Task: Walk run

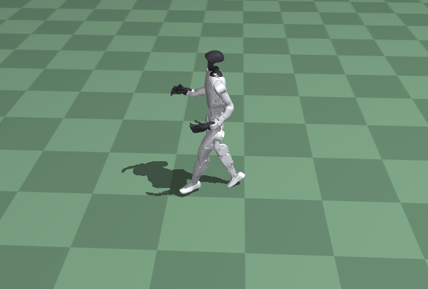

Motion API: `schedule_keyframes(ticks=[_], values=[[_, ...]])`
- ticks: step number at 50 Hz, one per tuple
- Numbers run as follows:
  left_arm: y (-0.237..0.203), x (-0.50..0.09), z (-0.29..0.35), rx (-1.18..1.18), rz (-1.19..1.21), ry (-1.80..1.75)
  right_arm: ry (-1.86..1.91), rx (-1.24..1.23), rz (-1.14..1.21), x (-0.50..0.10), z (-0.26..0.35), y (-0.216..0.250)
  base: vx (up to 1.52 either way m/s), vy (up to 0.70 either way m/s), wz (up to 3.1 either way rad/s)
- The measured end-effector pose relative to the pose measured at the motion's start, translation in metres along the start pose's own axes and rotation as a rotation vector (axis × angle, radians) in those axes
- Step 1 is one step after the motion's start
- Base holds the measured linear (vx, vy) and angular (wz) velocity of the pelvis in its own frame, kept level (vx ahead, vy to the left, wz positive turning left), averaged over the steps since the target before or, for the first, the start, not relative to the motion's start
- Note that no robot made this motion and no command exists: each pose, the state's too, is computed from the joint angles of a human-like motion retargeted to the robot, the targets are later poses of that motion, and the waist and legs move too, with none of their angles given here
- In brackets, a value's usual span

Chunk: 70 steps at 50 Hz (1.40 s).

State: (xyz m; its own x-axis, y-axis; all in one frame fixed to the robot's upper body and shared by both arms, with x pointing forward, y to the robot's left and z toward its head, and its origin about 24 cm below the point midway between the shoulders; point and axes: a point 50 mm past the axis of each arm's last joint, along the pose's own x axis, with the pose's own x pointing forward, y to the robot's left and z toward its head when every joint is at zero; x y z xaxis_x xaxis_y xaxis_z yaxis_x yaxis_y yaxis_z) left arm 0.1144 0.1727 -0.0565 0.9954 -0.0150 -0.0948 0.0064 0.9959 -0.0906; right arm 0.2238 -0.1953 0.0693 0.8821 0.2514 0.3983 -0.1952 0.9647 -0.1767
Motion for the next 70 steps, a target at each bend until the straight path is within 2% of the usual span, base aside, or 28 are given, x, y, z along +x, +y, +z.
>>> schedule_keyframes(ticks=[5,12,15,19,23,29,35,40,44,49,55,62,70], values=[[-0.017,0.054,0.032,-0.023,-0.001,-0.203,0.141,0.108,0.075,-0.023,-0.028,0.017,1.12,-0.24,1.14],[-0.062,0.099,0.095,-0.182,-0.005,-0.483,0.502,0.093,-0.023,-0.124,-0.051,0.016,0.87,0.34,1.66],[-0.067,0.104,0.114,-0.124,-0.131,-0.562,0.625,0.13,-0.129,-0.169,-0.047,0.013,0.67,0.08,3.17],[-0.07,0.105,0.128,0.02,-0.257,-0.626,0.678,0.197,-0.277,-0.198,-0.04,0.013,0.97,-0.16,2.9],[-0.06,0.1,0.118,0.147,-0.271,-0.581,0.609,0.241,-0.288,-0.183,-0.042,0.015,0.76,-0.2,1.14],[-0.037,0.069,0.061,0.196,-0.223,-0.333,0.437,0.213,-0.162,-0.108,-0.054,0.023,0.82,-0.21,1.5],[-0.05,0.025,0.008,0.026,-0.147,-0.08,0.239,0.229,-0.198,-0.061,-0.043,0.018,0.67,0.13,1.49],[-0.031,0.004,0.0,0.097,-0.185,-0.002,0.109,0.173,-0.073,-0.035,-0.022,0.015,0.48,0.15,1.1],[-0.022,0.011,0.008,0.185,-0.23,-0.029,0.08,0.115,-0.003,-0.027,-0.013,0.009,0.57,0.08,2.1],[-0.029,0.033,0.018,0.196,-0.221,-0.094,0.197,0.077,-0.055,-0.048,-0.025,0.004,0.89,-0.07,2.04],[-0.04,0.056,0.035,0.151,-0.132,-0.208,0.565,0.089,-0.159,-0.118,-0.067,0.017,0.87,0.13,1.97],[-0.056,0.081,0.057,0.117,-0.181,-0.325,0.742,0.157,-0.33,-0.18,-0.071,0.026,0.83,0.19,2.67],[-0.046,0.091,0.072,0.173,-0.192,-0.387,0.707,0.11,-0.373,-0.174,-0.065,0.03,0.75,-0.13,2.71]])
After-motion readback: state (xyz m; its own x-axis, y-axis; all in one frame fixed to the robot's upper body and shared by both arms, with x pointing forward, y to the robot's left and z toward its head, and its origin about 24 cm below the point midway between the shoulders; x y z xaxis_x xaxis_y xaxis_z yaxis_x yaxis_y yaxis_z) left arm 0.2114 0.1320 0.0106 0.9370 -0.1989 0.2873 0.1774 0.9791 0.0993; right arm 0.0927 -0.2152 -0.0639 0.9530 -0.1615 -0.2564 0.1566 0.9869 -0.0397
